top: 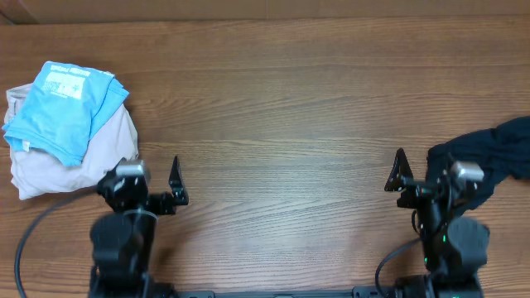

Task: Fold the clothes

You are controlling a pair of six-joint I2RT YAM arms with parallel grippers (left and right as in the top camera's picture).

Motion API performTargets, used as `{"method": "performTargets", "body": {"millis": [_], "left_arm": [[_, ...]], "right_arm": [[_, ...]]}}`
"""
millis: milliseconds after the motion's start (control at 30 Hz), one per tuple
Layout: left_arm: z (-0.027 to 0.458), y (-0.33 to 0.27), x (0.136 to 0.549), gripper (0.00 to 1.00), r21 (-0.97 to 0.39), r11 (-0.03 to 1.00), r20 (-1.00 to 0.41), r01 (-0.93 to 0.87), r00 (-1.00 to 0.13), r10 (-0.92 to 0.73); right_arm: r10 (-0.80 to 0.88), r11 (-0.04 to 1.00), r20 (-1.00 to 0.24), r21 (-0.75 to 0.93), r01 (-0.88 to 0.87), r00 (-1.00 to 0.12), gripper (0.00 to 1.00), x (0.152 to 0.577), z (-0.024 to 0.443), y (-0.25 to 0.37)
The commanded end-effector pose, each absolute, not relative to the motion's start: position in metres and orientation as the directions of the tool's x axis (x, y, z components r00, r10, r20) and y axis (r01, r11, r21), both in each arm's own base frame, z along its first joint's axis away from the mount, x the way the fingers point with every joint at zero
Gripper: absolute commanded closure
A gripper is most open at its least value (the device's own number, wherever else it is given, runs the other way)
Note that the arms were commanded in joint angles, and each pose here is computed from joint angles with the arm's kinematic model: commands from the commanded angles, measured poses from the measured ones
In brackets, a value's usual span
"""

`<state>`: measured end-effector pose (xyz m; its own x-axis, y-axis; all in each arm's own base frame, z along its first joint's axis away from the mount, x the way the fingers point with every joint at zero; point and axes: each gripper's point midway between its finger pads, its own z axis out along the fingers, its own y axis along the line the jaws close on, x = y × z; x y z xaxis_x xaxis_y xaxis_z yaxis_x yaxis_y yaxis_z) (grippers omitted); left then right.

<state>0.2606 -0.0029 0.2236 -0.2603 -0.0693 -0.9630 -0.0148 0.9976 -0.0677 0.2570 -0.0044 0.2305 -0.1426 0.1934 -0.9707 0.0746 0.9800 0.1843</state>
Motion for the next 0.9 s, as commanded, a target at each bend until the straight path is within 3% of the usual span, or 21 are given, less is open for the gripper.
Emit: {"method": "performTargets", "body": {"millis": [0, 200, 367, 467, 633, 867], "left_arm": [[0.233, -0.003, 0.276, 0.0, -0.075, 0.997, -0.934, -0.031, -0.348, -0.081], [0.237, -0.011, 0.294, 0.0, -0.087, 0.996, -0.859, -0.003, -0.506, -0.076], [0.231, -0.016, 0.301, 0.0, -0.101, 0.995, -0.826, 0.013, -0.558, -0.076], [0.224, -0.016, 0.3, 0.0, -0.1, 0.995, -0.811, 0.011, -0.58, -0.075], [0.223, -0.016, 0.299, 0.0, -0.102, 0.995, -0.806, 0.009, -0.586, -0.077], [0.223, -0.016, 0.3, 0.0, -0.102, 0.995, -0.809, 0.009, -0.583, -0.078]], "right_arm": [[0.197, 0.978, -0.957, 0.177, 0.11, -0.211, 0.0, 0.273, 0.243, -0.007], [0.174, 0.982, -0.848, 0.111, 0.152, -0.5, 0.0, 0.316, 0.216, -0.005], [0.168, 0.982, -0.762, 0.076, 0.171, -0.625, 0.0, 0.354, 0.192, -0.005], [0.183, 0.969, -0.733, 0.022, 0.247, -0.655, 0.0, 0.366, 0.17, -0.02], [0.408, 0.864, -0.641, 0.042, 0.501, -0.65, 0.0, 0.36, 0.125, -0.071], [0.531, 0.787, -0.496, -0.012, 0.617, -0.687, 0.0, 0.345, 0.059, -0.116]]}}
